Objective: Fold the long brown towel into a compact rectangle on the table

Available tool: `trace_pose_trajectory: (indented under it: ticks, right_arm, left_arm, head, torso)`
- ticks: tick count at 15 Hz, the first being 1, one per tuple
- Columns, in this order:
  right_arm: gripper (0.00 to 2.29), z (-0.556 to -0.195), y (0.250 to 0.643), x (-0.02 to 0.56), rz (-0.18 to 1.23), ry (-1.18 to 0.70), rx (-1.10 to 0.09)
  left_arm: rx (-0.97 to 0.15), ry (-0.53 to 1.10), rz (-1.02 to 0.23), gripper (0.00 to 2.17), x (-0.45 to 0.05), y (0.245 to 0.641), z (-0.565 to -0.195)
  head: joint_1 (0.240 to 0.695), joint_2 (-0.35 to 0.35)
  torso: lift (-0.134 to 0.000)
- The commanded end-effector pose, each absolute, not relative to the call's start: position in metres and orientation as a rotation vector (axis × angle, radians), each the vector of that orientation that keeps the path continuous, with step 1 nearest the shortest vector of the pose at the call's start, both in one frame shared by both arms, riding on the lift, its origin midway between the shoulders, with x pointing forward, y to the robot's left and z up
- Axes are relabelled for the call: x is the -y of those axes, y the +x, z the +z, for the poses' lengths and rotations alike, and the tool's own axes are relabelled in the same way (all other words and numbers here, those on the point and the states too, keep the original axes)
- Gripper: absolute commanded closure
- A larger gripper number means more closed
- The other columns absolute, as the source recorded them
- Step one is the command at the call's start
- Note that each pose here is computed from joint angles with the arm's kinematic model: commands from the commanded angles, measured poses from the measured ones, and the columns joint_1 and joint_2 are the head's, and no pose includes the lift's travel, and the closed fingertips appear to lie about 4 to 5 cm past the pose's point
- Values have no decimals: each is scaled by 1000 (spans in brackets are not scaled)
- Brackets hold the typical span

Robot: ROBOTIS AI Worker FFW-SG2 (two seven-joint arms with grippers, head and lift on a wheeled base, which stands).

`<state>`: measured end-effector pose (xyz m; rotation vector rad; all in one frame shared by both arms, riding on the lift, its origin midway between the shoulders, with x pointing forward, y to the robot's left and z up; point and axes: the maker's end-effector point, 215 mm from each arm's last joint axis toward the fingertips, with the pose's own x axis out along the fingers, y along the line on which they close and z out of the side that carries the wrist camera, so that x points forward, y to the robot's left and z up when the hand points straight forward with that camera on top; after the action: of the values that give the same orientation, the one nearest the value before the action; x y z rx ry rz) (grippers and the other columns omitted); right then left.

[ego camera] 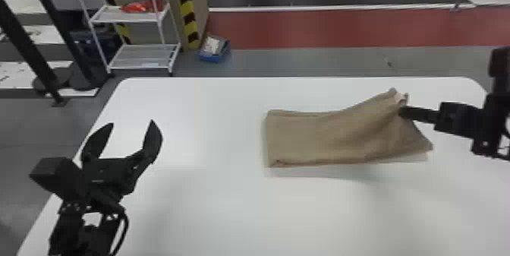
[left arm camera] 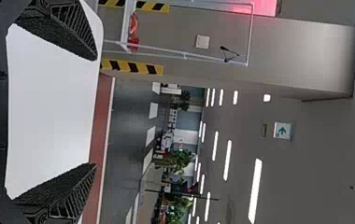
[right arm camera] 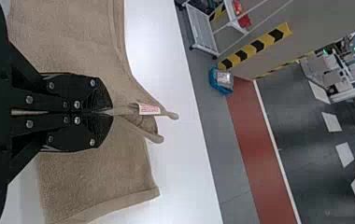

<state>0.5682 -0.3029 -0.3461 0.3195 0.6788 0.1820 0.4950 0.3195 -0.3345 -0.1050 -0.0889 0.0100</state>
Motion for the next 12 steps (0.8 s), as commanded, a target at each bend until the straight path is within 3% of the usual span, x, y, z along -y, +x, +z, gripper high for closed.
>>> trace_pose_trajectory:
  ticks: [1,5,12]
  right_arm:
    - [1214,-353,588,306,184,335,-669]
    - [1214,-307,607,321,203,351,-599]
    - [1214,-365,595,353,125,378,-680]
  left_arm:
    - [88,-107,2,70,-314,497,-334]
    - [81,-102,16,70,-322,492,-338]
    - [70,-105,9,76,-321,493,-344]
  head:
    - [695,24]
    - [695,9]
    - [695,-22]
  torso:
    - [-123]
    - [-123]
    - [-123]
